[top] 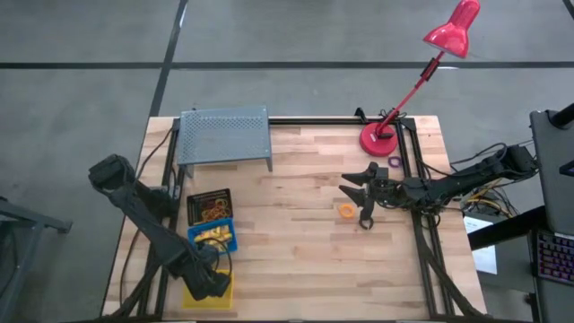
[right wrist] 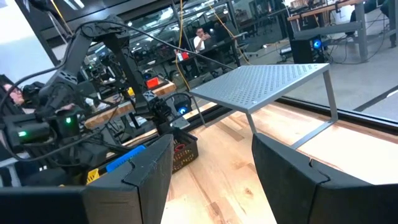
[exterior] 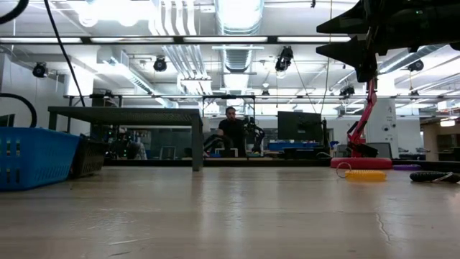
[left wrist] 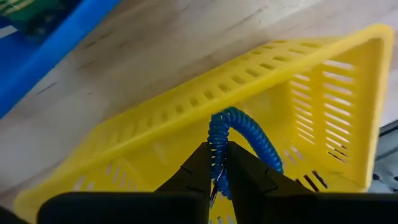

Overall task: Pick & Place Office Desk Supplies
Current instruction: Put the blue key chain in the yellow bin, then put the purple key chain in the yellow bin

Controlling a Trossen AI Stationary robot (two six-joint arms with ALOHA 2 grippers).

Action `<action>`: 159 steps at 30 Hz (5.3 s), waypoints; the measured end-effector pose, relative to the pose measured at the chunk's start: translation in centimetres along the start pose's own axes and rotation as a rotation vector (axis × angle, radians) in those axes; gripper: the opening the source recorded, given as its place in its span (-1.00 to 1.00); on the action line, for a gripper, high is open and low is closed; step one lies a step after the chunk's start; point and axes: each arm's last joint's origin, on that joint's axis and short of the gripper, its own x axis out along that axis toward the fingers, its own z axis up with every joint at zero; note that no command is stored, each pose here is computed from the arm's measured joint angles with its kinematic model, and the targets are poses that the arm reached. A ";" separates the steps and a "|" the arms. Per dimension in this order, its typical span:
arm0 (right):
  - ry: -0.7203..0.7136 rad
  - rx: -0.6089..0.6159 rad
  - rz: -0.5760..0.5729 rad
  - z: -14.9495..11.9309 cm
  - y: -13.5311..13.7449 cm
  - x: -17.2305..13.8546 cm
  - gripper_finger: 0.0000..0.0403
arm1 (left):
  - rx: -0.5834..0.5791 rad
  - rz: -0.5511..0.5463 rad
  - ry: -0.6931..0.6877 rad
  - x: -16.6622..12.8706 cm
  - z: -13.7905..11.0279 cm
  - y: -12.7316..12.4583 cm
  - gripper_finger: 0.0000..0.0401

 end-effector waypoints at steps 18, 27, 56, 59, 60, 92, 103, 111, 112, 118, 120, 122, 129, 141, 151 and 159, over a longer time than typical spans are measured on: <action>0.000 0.001 0.000 0.0 0.0 0.0 0.07 | 0.008 -0.018 -0.038 0.1 0.2 0.1 -0.45; 0.000 0.001 0.000 0.0 0.0 0.0 0.07 | 0.008 -0.010 -0.033 0.2 0.2 0.2 -0.20; 0.000 0.001 0.000 0.0 0.0 0.0 0.07 | 0.478 -0.556 -0.989 -15.1 3.5 0.4 -0.19; 0.000 0.001 0.000 0.0 0.0 0.0 0.07 | 0.625 -0.602 -1.046 -17.9 5.0 0.1 -0.19; 0.000 0.000 0.000 0.0 0.0 0.0 0.07 | 0.673 -0.629 -1.054 -18.8 5.6 0.0 -0.19; 0.000 0.001 0.000 0.0 0.0 0.0 0.07 | 0.875 -0.934 -1.635 -23.2 13.6 7.7 -0.10; 0.000 0.001 0.000 0.0 0.0 0.0 0.07 | 0.672 -0.759 -1.516 -21.7 13.8 9.7 -0.10; 0.000 0.000 0.000 0.0 0.0 0.0 0.07 | 0.646 -0.783 -1.496 -21.7 13.8 9.7 -0.10; 0.000 0.001 0.000 0.0 0.0 0.0 0.07 | 0.623 -0.805 -1.482 -21.7 13.8 9.7 -0.10; -0.006 0.005 0.003 0.1 0.0 0.0 0.07 | 0.599 -0.816 -1.454 -21.5 13.8 9.8 -0.10; -0.006 0.005 0.002 0.1 0.0 0.0 0.07 | 0.605 -0.791 -1.440 -21.3 13.9 9.8 -0.10; -0.006 0.005 0.003 0.1 0.0 0.0 0.07 | 0.610 -0.770 -1.424 -21.1 13.9 9.8 -0.10; -0.006 0.004 0.003 0.1 0.0 0.0 0.07 | 0.630 -0.670 -1.352 -20.0 14.2 10.1 -0.10; -0.009 0.007 0.004 0.1 0.0 0.0 0.07 | 0.631 -0.647 -1.378 -20.0 14.2 10.1 -0.10; -0.062 0.024 -0.047 2.9 1.6 0.9 0.07 | 0.645 -0.586 -1.333 -19.4 14.4 10.4 -0.10; 0.276 -0.118 -0.345 8.8 4.2 1.7 0.07 | 0.665 -0.475 -1.244 -18.2 14.5 10.9 -0.10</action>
